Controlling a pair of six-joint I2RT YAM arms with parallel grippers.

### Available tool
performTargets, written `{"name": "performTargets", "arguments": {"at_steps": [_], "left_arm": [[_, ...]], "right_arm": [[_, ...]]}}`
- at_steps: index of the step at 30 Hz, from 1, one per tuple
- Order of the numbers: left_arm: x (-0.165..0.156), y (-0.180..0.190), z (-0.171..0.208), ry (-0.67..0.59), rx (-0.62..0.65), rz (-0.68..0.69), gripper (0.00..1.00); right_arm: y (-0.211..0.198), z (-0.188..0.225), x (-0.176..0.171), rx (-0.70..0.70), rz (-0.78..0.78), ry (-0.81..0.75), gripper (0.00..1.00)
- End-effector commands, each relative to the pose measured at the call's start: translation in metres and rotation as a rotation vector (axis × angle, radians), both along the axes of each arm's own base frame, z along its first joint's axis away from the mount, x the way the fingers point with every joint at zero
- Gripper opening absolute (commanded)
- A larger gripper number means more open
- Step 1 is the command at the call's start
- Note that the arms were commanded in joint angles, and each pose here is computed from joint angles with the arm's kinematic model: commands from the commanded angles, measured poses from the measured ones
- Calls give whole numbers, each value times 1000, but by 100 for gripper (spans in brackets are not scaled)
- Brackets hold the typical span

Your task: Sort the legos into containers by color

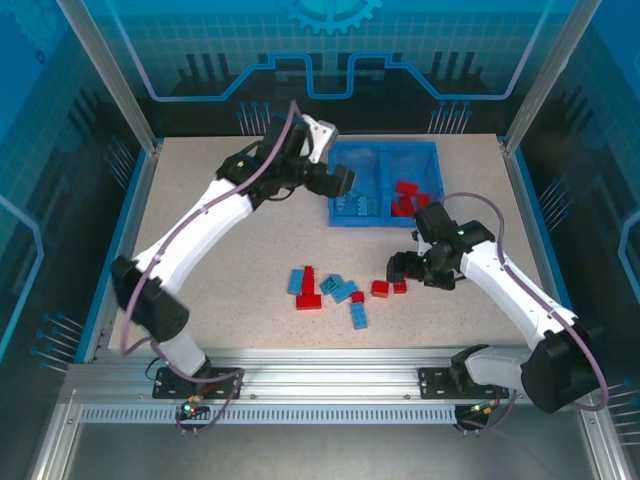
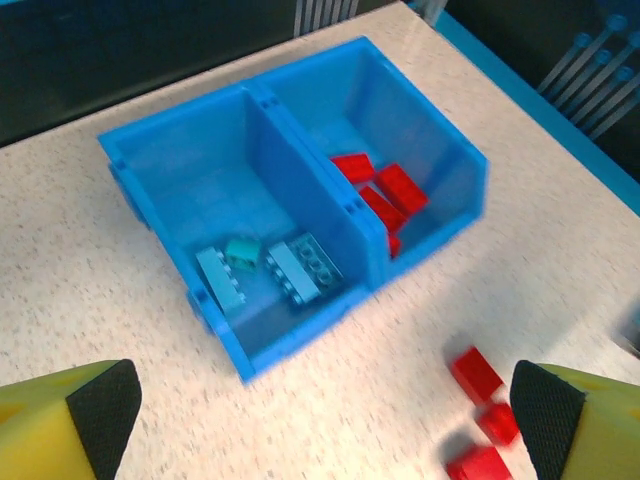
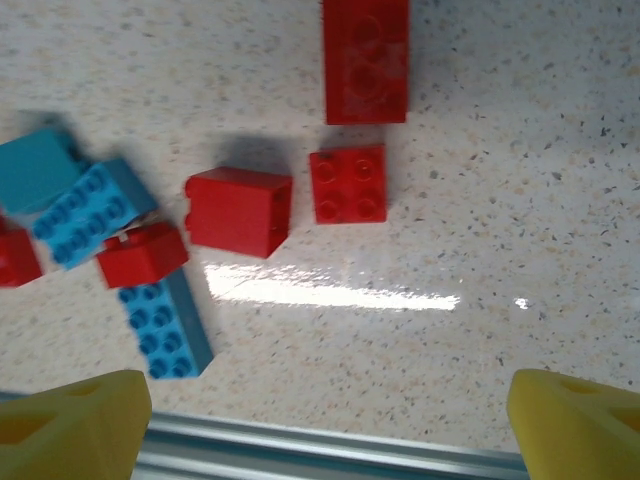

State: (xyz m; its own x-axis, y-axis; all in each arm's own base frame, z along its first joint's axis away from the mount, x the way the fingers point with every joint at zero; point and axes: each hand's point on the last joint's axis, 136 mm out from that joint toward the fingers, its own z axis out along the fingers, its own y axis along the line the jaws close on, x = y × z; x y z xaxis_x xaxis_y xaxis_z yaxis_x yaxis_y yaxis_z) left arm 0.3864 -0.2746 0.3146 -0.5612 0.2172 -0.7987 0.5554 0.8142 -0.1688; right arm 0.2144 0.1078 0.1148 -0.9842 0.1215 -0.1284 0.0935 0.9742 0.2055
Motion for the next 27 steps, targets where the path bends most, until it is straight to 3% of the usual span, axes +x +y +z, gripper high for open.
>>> {"name": "performTargets", "arguments": {"at_steps": [1,7,14,18,23,27], "left_arm": [[-36,-12,-30,11,33,-131,99],[-94,-11,-63,37,2,-199,99],[-117,-10,-82,19,20,-216,99],[-118,-14,-84,5,15,-222,99],[-118,-19,-83,-19,7,-234,99],[-117,-22,-77,-49,1,-233,99]], "right_arm": [[7,-16,26,-15,-3,-65,92],[0,-50,63,-147,25,-70,85],[-5,-85,83,-221,1,-14,71],[-3,-94,89,-227,21,-6,50],[-3,-85,92,-226,29,-24,30],[-3,-43,101,-203,25,-114,25]]}}
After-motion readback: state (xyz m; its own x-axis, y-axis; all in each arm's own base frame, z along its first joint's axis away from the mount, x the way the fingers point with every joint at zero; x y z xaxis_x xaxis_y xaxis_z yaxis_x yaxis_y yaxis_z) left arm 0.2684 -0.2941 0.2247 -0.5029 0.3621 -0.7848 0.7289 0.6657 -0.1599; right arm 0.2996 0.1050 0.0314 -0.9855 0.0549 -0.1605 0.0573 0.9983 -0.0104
